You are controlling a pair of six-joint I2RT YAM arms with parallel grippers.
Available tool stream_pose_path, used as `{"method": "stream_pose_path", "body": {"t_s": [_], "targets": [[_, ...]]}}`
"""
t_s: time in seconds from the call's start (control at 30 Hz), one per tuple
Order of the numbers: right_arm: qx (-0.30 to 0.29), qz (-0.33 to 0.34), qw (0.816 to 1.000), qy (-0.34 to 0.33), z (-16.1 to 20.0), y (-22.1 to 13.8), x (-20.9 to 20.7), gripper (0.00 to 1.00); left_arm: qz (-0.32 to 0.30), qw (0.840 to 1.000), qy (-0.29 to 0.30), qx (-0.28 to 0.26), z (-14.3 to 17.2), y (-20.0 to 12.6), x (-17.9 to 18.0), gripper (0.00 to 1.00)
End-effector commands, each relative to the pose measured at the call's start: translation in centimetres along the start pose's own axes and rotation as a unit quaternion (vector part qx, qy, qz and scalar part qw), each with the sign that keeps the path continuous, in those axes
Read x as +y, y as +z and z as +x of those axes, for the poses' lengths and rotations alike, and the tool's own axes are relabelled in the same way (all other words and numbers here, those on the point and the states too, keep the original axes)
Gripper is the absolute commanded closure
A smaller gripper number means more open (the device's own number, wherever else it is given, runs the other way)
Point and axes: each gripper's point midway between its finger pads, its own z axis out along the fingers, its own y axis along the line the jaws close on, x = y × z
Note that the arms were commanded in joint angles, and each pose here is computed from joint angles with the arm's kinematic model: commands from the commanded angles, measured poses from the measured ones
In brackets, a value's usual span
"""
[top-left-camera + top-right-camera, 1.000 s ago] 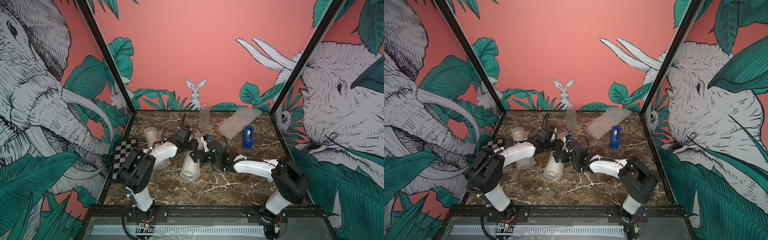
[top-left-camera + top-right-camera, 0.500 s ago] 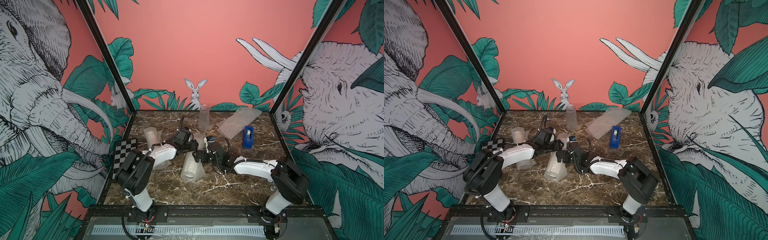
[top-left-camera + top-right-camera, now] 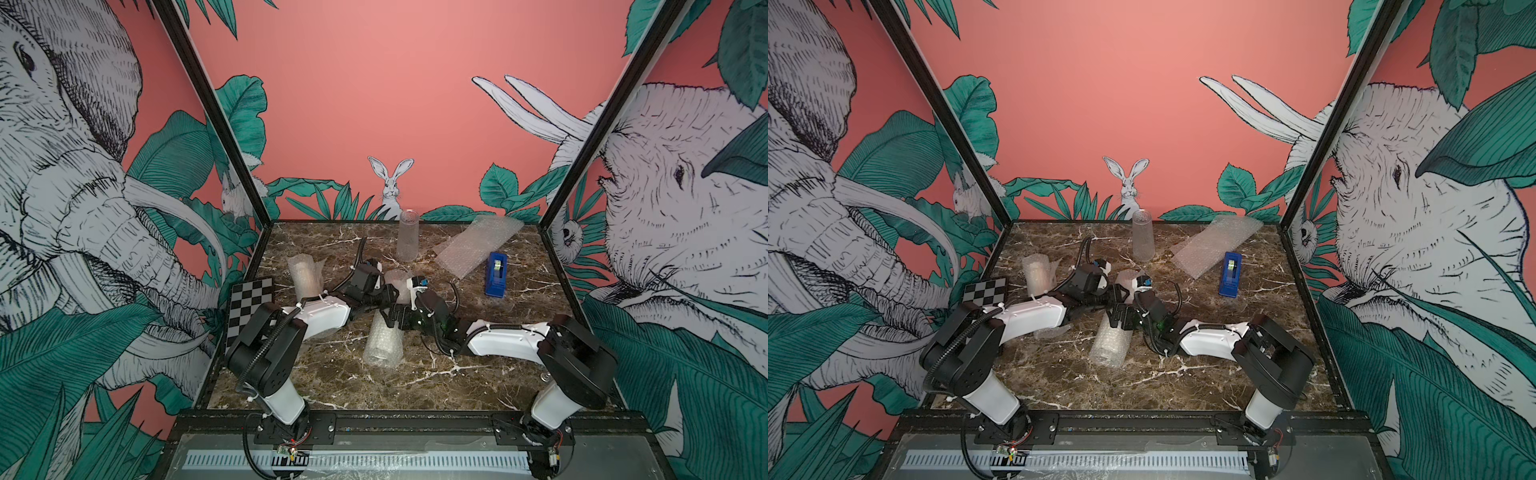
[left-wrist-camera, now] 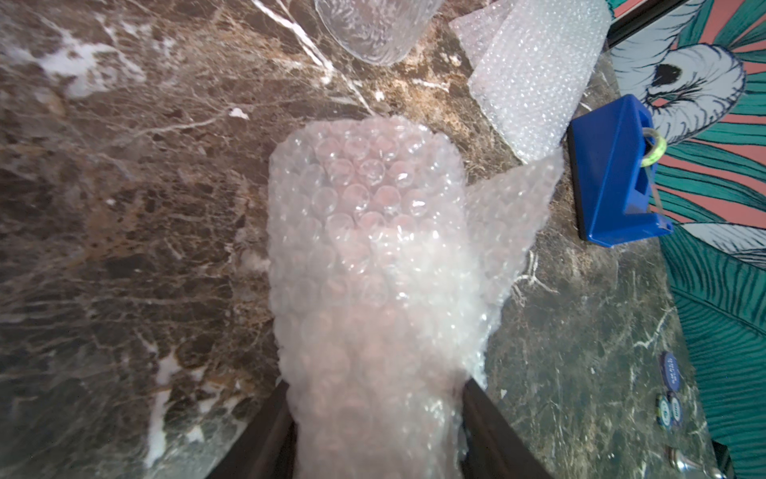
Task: Wrap vases in bubble wrap
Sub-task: Stick the tape on the bubble wrap.
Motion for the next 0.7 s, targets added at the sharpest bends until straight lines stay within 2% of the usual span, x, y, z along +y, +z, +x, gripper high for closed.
{"method": "stream_pose_path", "body": {"t_s": [0.0, 0.3, 0.67], "targets": [[-0.068, -0.022, 0.997, 0.034, -2.9, -0.2, 1.1, 0.01, 0.003, 0.997, -0.018, 0.070, 4.7, -0.3, -0.1, 0.78], [-0.110, -0.007, 0.993, 0.035, -4.2, -1.3, 0.4, 0.01, -0.002, 0.998, -0.021, 0.066, 5.1, -0.6, 0.1, 0.79], [-0.136, 0.024, 0.990, -0.009, -5.8, -3.5, 0.1, 0.01, -0.008, 0.998, -0.018, 0.061, 4.8, -0.7, 0.2, 0.79]]}}
